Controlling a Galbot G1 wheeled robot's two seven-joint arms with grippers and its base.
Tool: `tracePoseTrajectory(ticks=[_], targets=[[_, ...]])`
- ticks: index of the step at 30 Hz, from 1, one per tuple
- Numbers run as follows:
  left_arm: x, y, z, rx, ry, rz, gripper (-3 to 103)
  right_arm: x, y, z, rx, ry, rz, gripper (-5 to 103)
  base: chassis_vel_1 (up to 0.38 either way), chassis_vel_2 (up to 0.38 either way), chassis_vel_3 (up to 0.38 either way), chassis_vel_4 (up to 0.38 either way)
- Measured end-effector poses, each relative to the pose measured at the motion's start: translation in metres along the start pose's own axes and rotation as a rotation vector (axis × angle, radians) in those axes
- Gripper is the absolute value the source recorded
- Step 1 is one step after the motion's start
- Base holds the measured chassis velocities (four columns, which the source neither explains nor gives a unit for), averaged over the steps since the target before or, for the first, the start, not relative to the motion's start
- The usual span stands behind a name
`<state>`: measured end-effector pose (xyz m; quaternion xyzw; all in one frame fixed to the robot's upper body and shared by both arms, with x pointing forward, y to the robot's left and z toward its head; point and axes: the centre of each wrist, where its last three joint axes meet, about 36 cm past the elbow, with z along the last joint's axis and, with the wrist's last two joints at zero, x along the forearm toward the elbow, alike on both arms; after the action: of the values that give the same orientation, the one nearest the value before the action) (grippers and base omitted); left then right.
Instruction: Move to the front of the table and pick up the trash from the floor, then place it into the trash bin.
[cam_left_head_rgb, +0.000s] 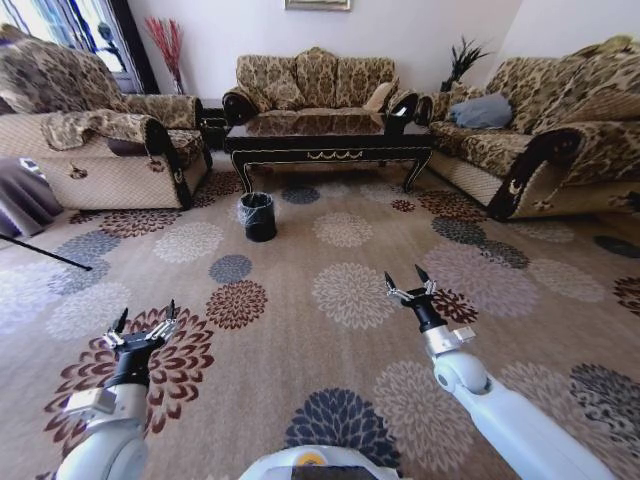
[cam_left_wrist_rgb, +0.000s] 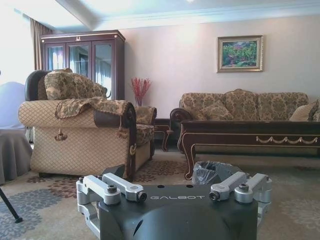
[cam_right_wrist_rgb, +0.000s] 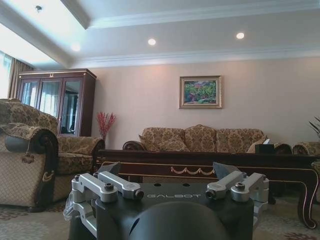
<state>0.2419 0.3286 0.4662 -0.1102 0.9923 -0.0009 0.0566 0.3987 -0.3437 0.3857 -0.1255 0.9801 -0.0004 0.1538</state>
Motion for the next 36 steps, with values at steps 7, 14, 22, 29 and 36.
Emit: tracePoseTrajectory(ticks=[7, 14, 22, 29, 36], targets=[[-0.0002, 0.0011, 0.0017, 0.011, -0.012, 0.036, 100, 0.0004, -0.0014, 0.0011, 0.005, -0.001, 0.000, 100, 0.000, 0.000, 0.000, 0.000], [-0.0001, 0.0004, 0.0019, 0.015, -0.012, 0.043, 100, 0.0003, -0.0041, 0.0012, 0.018, -0.001, 0.001, 100, 0.000, 0.000, 0.000, 0.000], [-0.0001, 0.0004, 0.0018, 0.016, -0.013, 0.048, 100, 0.0011, -0.0046, 0.0014, 0.023, 0.000, 0.004, 100, 0.000, 0.000, 0.000, 0.000], [0.0003, 0.0005, 0.0009, 0.017, -0.013, 0.052, 100, 0.0007, -0.0052, 0.0003, 0.025, -0.001, 0.003, 100, 0.000, 0.000, 0.000, 0.000], [0.0016, 0.0005, 0.0003, 0.017, -0.012, 0.053, 100, 0.0004, -0.0056, -0.0012, 0.028, -0.001, 0.002, 100, 0.000, 0.000, 0.000, 0.000]])
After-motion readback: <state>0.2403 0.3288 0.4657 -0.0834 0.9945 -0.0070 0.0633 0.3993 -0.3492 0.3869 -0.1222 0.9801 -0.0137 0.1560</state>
